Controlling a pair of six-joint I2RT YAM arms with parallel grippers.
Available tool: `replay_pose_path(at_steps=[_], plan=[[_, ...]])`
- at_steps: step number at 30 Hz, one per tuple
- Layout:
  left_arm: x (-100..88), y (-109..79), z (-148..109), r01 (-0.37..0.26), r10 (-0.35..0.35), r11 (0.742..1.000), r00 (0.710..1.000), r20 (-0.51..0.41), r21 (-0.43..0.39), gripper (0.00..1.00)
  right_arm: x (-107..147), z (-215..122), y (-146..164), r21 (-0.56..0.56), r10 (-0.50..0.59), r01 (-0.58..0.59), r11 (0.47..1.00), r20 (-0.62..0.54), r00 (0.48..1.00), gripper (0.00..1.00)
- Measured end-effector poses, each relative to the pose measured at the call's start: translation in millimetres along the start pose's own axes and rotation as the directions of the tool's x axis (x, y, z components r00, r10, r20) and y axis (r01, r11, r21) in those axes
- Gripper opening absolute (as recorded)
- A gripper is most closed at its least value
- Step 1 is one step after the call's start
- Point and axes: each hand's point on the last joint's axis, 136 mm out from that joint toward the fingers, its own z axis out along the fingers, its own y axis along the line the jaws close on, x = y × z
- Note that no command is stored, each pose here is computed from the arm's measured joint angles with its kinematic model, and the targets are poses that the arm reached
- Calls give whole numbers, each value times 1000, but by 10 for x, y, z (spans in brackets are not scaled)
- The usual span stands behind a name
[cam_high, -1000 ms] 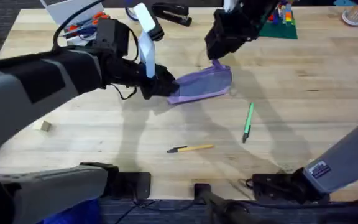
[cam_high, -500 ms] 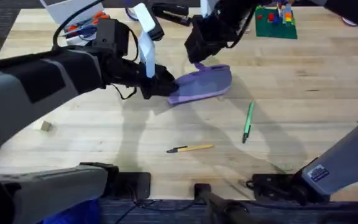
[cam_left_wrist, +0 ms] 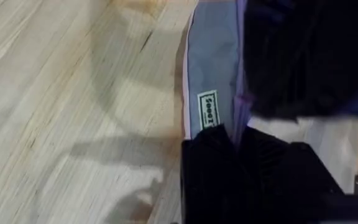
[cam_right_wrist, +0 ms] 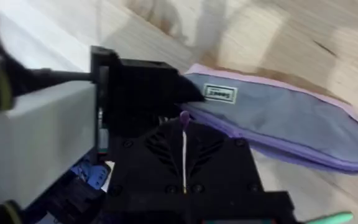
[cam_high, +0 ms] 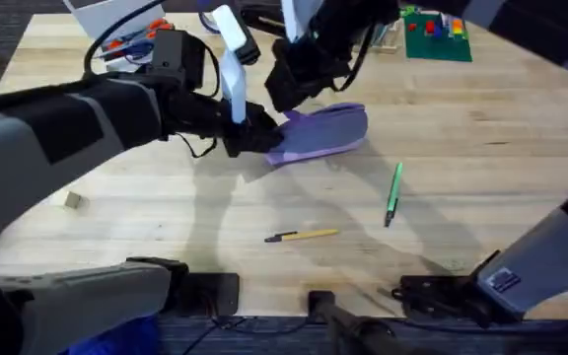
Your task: Unzip the bag, pick up the pens from the table one at a time and place them inside, then zip the bag closed.
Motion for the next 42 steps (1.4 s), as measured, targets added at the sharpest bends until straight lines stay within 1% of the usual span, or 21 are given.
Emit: replay_pose_path(at_steps=[5, 8, 20, 27, 33, 34, 35, 36, 37, 39, 41, 42], plan=[[3, -3, 0, 1, -1, 1000, 1000, -1, 1, 41, -18, 29, 176, -37, -35, 36, 999, 14, 999, 31], [4, 1, -4, 3, -3, 1000, 1000, -1, 0, 41, -27, 37, 230, -51, -45, 46, 998, 20, 999, 31], [13, 7, -15, 10, -10, 1000, 1000, 0, 0, 42, -34, 37, 336, -96, -52, 54, 994, 24, 998, 31], [19, 12, -23, 15, -15, 1000, 1000, 1, 0, 42, -42, 28, 418, -142, -56, 59, 988, 26, 998, 29], [20, 12, -23, 16, -16, 1000, 1000, 1, 0, 42, -35, 25, 442, -156, -57, 60, 986, 22, 998, 31], [18, 12, -23, 16, -16, 1000, 1000, 2, 0, 42, -31, 24, 443, -157, -53, 56, 986, 21, 998, 53], [14, 8, -23, 15, -15, 1000, 1000, 4, 2, 42, -31, 24, 446, -158, -49, 52, 986, 20, 999, 108], [13, 7, -27, 12, -12, 1000, 1000, 7, 4, 42, -25, 27, 417, -144, -42, 44, 989, 17, 999, 202], [13, 10, -31, 12, -12, 1000, 1000, 8, 4, 42, -25, 29, 358, -121, -34, 35, 992, 15, 999, 327], [16, 13, -40, 13, -13, 1000, 1000, 11, 5, 42, -22, 25, 229, -71, -16, 17, 997, 12, 1000, 623], [26, 18, -49, 18, -18, 1000, 1000, 11, 5, 42, -13, 19, 111, -23, 1, -1, 1000, 9, 1000, 881], [30, 28, -55, 22, -22, 1000, 1000, 11, 1, 42, -14, 13, 56, -4, 8, -8, 1000, 9, 1000, 968]])
